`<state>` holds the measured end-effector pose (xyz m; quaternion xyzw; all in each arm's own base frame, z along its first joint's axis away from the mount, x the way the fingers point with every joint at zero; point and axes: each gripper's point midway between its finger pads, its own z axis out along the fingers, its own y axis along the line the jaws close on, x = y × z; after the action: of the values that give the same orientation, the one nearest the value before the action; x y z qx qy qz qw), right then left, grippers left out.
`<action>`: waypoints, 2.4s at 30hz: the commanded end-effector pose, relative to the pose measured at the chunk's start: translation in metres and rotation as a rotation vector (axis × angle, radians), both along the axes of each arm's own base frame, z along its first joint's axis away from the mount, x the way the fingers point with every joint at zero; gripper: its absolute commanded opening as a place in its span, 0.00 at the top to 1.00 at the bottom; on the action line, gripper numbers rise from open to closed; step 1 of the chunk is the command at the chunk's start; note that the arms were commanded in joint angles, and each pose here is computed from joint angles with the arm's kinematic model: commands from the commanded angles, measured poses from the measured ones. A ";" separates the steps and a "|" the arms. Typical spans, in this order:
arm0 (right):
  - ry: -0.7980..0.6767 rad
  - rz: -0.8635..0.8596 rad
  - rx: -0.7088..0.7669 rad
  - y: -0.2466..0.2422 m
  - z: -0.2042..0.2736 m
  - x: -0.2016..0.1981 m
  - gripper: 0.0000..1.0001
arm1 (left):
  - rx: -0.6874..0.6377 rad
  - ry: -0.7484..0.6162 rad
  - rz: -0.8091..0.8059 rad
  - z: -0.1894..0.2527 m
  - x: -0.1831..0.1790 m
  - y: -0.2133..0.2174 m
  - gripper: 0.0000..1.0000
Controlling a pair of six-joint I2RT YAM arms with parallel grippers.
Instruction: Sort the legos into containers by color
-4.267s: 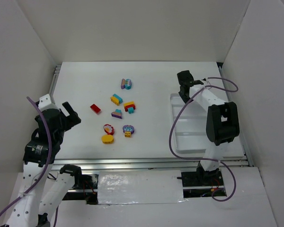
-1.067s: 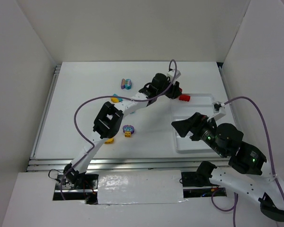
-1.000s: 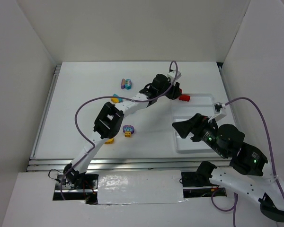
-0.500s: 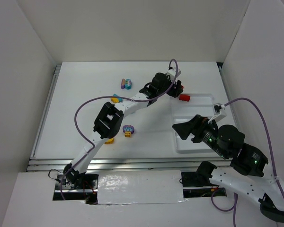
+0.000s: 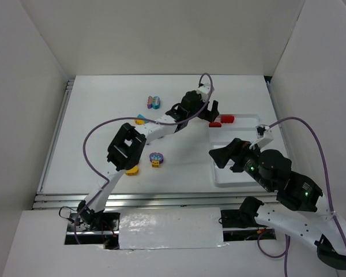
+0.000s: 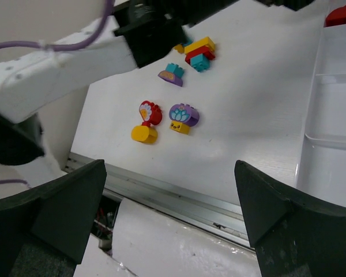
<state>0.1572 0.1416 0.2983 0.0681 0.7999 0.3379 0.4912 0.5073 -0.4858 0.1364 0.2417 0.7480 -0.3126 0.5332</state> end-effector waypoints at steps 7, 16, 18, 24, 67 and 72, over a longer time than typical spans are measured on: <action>0.158 0.058 -0.310 0.071 -0.069 0.052 0.01 | -0.015 0.175 1.113 0.157 -0.041 0.304 0.01; 0.200 0.431 -0.463 0.241 -0.139 0.090 0.02 | 0.025 0.377 1.525 0.149 -0.225 0.470 0.01; 0.209 0.441 -0.512 0.276 -0.154 0.108 0.03 | 0.024 0.359 1.456 0.149 -0.251 0.480 0.01; 0.238 0.493 -0.572 0.331 -0.191 0.131 0.10 | 0.074 0.261 1.359 0.145 -0.301 0.509 0.00; 0.208 0.011 -0.494 0.169 -0.107 0.234 0.97 | 0.042 0.111 1.288 0.132 -0.316 0.521 0.01; 0.415 -0.366 -0.439 -0.002 -0.141 0.288 0.98 | 0.043 0.116 1.264 0.130 -0.313 0.517 0.00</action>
<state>0.4294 0.2225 0.1883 0.0637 0.9068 0.1011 0.4042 0.1872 0.0351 0.2621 -0.2610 0.7835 0.0734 0.5591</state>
